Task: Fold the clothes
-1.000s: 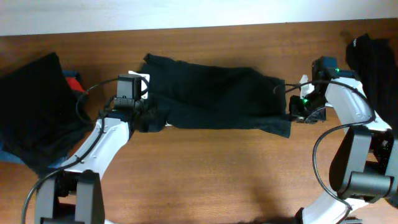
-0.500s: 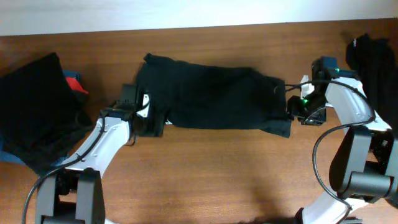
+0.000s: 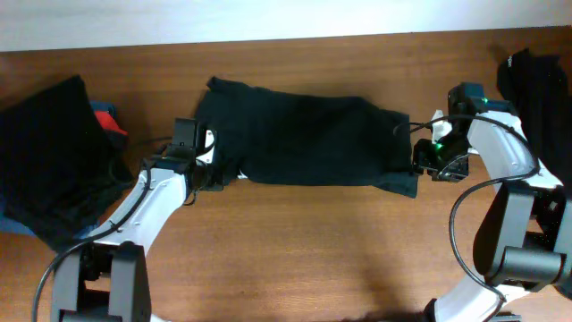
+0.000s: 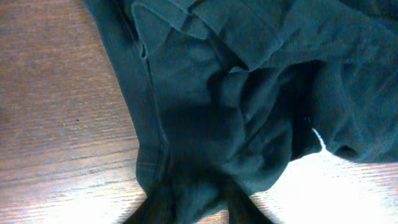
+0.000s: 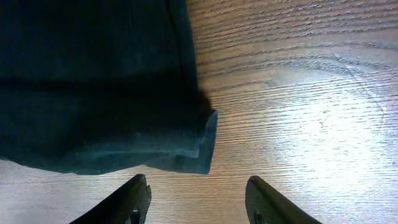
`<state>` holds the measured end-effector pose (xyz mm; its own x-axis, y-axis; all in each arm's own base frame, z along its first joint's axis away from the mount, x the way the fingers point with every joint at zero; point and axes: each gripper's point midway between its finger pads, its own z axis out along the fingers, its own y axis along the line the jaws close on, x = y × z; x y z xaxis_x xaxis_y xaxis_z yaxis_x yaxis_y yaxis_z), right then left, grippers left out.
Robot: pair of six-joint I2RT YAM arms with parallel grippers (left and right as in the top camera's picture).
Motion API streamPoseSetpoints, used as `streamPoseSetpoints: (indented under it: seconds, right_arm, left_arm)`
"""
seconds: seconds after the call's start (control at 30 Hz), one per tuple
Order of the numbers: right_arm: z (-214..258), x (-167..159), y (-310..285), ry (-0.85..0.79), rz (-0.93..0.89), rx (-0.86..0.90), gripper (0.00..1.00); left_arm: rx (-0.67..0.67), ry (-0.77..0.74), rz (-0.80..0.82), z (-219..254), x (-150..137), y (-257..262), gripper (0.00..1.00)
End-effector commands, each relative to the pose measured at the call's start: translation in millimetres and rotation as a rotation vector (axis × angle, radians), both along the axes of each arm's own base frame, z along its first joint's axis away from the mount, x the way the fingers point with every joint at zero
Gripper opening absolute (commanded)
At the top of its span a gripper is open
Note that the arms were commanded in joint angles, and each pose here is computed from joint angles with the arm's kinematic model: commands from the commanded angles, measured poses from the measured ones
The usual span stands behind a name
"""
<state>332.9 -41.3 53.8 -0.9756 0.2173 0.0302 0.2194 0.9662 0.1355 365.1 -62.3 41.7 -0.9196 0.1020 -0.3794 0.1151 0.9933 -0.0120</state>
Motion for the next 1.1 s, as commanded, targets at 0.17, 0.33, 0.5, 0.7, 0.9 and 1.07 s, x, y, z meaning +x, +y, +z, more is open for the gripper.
streamPoseSetpoints:
  seconds: [0.17, 0.33, 0.5, 0.7, 0.9, 1.07]
  right_arm:
    - [1.2, 2.9, -0.1, -0.003, -0.008, 0.009, 0.54]
    - [1.2, 1.9, 0.1, 0.001, -0.008, 0.010, 0.54]
    - [1.3, -0.8, 0.7, 0.012, -0.008, 0.012, 0.54]
    - [4.4, -9.4, 16.0, 0.025, 0.095, 0.095, 0.52]
    - [2.6, -7.3, 46.9, 0.009, 0.306, 0.082, 0.50]
    - [-8.6, -7.2, 58.4, 0.052, 0.437, -0.077, 0.50]
  left_arm:
    - [0.223, -0.055, 0.125, 4.4, 10.4, 51.4, 0.00]
    - [0.210, -0.040, 0.149, 2.7, 8.5, 60.7, 0.01]
    - [0.091, -0.016, 0.098, -1.6, 6.0, 38.7, 0.40]
    - [0.074, 0.027, 0.087, -5.6, -3.5, 35.4, 0.56]
    - [0.077, 0.045, 0.086, -7.1, -7.8, 35.6, 0.56]
    - [0.077, 0.047, 0.082, -7.2, -8.2, 34.2, 0.56]
